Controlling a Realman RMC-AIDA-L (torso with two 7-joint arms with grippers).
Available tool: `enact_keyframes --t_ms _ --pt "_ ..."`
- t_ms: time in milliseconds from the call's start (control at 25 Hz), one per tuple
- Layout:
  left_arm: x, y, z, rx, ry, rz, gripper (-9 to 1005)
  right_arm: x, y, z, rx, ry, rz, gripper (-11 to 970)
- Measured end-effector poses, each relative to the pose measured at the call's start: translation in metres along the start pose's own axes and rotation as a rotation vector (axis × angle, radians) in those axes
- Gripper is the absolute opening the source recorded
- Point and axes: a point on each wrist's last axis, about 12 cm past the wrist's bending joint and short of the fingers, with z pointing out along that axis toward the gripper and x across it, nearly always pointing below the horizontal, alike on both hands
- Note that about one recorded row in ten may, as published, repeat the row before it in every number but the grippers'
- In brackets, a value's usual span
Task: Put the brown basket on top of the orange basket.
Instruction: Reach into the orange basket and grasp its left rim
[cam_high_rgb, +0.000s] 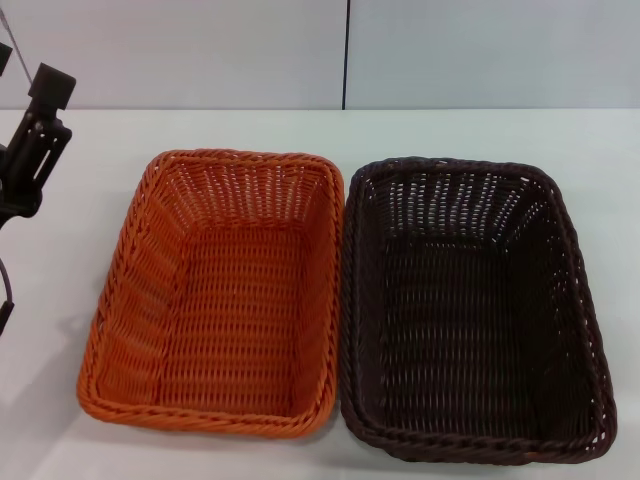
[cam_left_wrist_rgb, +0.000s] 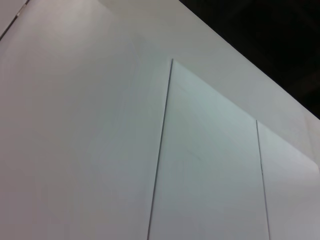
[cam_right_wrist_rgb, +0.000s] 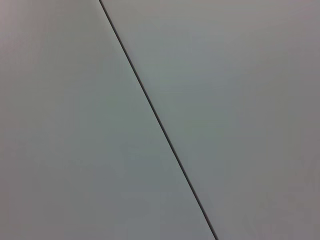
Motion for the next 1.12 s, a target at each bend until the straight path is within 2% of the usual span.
enact_keyframes --t_ms 800,1120 --pt "-0.001 0.002 -0.002 -0.024 -0.007 0.006 807 0.003 0.0 -0.005 0.01 0.013 0.012 677" --pt "-0.005 0.006 -0.01 -0.09 -0.019 0.027 806 0.005 0.001 -0.006 0.01 0.023 0.017 677"
